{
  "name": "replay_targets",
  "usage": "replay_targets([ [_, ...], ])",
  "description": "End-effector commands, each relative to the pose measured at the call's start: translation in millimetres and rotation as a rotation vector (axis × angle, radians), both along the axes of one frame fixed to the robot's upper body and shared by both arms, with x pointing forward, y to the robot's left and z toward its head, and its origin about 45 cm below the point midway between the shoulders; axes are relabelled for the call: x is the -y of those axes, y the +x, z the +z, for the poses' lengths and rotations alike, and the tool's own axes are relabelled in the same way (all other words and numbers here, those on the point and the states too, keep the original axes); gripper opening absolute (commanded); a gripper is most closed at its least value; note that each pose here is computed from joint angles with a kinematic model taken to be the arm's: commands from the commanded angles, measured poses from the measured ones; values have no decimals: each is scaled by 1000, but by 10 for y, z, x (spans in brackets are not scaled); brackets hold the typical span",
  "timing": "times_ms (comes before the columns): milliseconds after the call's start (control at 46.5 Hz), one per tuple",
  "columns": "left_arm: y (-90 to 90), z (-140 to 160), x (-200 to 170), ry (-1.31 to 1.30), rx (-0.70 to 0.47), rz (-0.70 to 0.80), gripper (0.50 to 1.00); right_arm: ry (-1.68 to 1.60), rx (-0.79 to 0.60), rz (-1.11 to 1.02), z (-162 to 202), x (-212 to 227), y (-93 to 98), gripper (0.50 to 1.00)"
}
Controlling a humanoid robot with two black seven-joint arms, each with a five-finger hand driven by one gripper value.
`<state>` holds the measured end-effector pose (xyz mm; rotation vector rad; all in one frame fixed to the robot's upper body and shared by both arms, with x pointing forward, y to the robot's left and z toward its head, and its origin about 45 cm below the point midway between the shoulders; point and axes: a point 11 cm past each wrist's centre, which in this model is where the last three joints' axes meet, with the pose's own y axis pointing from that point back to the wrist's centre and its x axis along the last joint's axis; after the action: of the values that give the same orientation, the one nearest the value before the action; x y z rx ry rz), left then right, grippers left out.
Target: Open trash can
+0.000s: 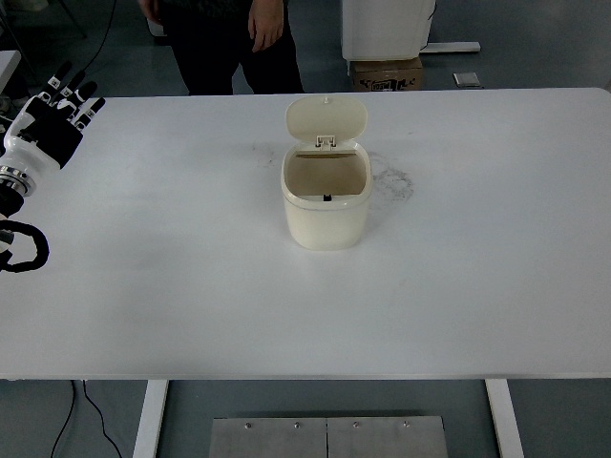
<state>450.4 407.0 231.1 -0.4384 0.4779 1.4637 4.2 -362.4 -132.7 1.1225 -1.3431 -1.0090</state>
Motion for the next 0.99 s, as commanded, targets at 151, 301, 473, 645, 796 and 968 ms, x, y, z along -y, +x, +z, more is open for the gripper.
replay_targets([
  [151,-215,-308,-172,-64,-40,75,1000,0,0,0,0,0,1,991],
  [301,-269,-357,-219,-64,-29,101,1000,0,0,0,0,0,1,991],
  [473,-290,-375,-246,-72,-33,110,1000,0,0,0,0,0,1,991],
  [645,-294,-382,-248,-72,-35,111,1000,0,0,0,0,0,1,991],
  [796,-297,-395,-235,-75,-37,109,1000,0,0,0,0,0,1,991],
  [968,-297,-388,-245,-74,-34,112,1000,1,1,5,0,-5,11,991],
])
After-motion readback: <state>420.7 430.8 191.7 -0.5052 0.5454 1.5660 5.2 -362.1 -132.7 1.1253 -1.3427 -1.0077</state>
